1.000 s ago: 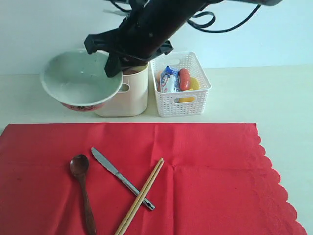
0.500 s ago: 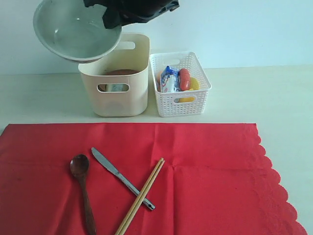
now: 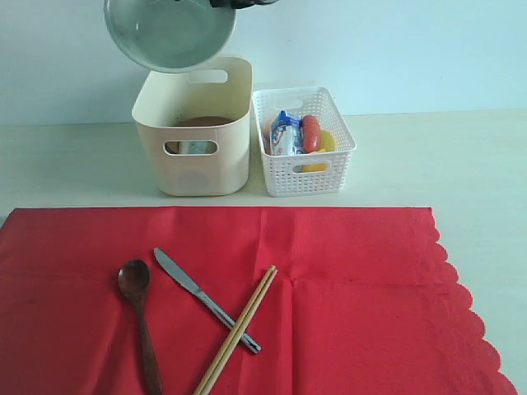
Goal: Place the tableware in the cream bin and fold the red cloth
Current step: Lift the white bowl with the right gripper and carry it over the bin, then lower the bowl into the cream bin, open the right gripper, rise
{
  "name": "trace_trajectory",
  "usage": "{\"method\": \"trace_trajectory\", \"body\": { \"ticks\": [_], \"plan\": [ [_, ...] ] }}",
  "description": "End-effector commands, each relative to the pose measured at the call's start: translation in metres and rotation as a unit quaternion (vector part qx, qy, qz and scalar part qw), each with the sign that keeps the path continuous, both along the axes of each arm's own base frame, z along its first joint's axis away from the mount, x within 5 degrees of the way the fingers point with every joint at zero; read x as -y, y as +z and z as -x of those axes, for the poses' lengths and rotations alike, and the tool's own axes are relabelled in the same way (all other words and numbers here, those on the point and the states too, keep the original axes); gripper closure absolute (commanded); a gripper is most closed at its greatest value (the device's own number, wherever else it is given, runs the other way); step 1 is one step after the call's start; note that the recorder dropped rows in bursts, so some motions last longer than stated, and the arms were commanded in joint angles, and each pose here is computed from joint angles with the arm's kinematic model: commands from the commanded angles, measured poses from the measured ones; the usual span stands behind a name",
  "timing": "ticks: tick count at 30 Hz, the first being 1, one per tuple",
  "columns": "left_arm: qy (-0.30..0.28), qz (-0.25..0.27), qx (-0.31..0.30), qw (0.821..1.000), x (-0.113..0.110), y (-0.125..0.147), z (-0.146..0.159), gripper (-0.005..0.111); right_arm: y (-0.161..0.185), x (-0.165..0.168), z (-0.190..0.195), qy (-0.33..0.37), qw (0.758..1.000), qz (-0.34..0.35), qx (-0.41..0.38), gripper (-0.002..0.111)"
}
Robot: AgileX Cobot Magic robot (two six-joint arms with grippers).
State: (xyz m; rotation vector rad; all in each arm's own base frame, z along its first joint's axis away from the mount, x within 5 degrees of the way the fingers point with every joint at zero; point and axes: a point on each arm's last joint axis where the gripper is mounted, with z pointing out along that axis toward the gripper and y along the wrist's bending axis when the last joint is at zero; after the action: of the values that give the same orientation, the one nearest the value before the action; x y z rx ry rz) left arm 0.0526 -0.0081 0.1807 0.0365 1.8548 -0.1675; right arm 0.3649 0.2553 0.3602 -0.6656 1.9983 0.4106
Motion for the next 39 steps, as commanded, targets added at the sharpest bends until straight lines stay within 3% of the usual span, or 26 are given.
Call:
{"method": "trace_trajectory", "body": {
  "ticks": [1,12,19,28,34,39],
  "plan": [
    [0.003,0.005,0.005,1.0,0.0,0.0,0.0,0.107,-0.005,-0.002,-0.011,-0.008,0.999,-0.005,0.035,0.108],
    [0.003,0.005,0.005,1.0,0.0,0.0,0.0,0.107,-0.054,-0.017,-0.042,-0.001,0.996,0.038,0.085,0.108],
    [0.003,0.005,0.005,1.0,0.0,0.0,0.0,0.107,-0.068,-0.013,-0.056,-0.012,0.995,0.032,0.095,0.108],
    [0.003,0.005,0.005,1.0,0.0,0.0,0.0,0.107,-0.111,-0.003,-0.082,-0.03,0.995,0.04,0.088,0.108],
    [0.003,0.005,0.005,1.0,0.0,0.0,0.0,0.107,-0.148,-0.009,-0.095,-0.019,0.992,0.048,0.114,0.108],
    [0.003,0.005,0.005,1.0,0.0,0.0,0.0,0.107,-0.152,-0.012,-0.1,-0.021,0.988,0.025,0.149,0.108]
  ]
}}
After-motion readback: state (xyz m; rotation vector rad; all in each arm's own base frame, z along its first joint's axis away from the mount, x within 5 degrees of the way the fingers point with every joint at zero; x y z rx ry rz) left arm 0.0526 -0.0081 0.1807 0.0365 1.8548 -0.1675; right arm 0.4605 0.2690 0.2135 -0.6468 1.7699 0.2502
